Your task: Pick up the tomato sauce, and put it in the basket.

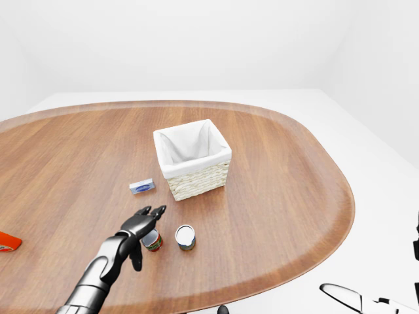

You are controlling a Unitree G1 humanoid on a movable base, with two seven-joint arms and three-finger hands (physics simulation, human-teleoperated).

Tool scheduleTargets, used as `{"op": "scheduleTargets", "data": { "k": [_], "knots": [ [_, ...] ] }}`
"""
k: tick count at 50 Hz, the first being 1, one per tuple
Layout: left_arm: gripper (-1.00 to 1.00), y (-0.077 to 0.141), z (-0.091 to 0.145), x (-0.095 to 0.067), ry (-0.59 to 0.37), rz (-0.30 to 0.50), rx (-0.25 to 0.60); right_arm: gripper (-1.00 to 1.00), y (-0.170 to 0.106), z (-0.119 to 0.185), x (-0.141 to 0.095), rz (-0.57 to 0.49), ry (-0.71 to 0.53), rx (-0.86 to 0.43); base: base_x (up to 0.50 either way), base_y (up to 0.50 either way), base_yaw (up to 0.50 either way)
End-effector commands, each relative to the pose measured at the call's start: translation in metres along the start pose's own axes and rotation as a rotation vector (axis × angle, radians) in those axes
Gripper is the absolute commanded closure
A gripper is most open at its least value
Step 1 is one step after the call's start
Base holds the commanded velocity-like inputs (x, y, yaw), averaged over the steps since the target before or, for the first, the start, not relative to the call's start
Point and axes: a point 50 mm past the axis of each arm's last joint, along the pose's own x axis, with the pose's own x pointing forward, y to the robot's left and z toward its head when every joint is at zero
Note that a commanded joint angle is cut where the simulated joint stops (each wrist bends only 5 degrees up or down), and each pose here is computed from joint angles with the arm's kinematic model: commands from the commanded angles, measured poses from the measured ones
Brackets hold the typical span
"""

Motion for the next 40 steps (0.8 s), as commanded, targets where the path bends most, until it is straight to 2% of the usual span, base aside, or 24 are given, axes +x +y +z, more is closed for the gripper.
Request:
{"op": "scheduleTargets", "data": {
  "k": [1, 27, 30, 31, 40],
  "knots": [
    [-1.00, -0.006, -0.001, 0.006, 0.007, -0.014, 0.014, -1.00, -0.001, 0.001, 0.000, -0.001, 0.001, -0.002, 0.00, 0.00, 0.00],
    [-1.00, -0.021, -0.005, 0.015, 0.031, -0.063, 0.026, -1.00, -0.001, 0.001, 0.000, -0.003, -0.001, 0.002, 0.00, 0.00, 0.00],
    [0.40, -0.021, -0.004, 0.015, 0.029, -0.065, 0.023, -1.00, -0.001, 0.001, 0.000, -0.002, -0.008, 0.008, 0.00, 0.00, 0.00],
    [1.00, -0.021, -0.004, 0.015, 0.029, -0.065, 0.020, -1.00, 0.000, 0.001, 0.000, -0.001, -0.009, 0.010, 0.00, 0.00, 0.00],
    [1.00, -0.020, -0.004, 0.016, 0.027, -0.057, 0.021, -1.00, 0.000, 0.001, 0.001, 0.002, -0.022, 0.019, 0.00, 0.00, 0.00]
  ]
}}
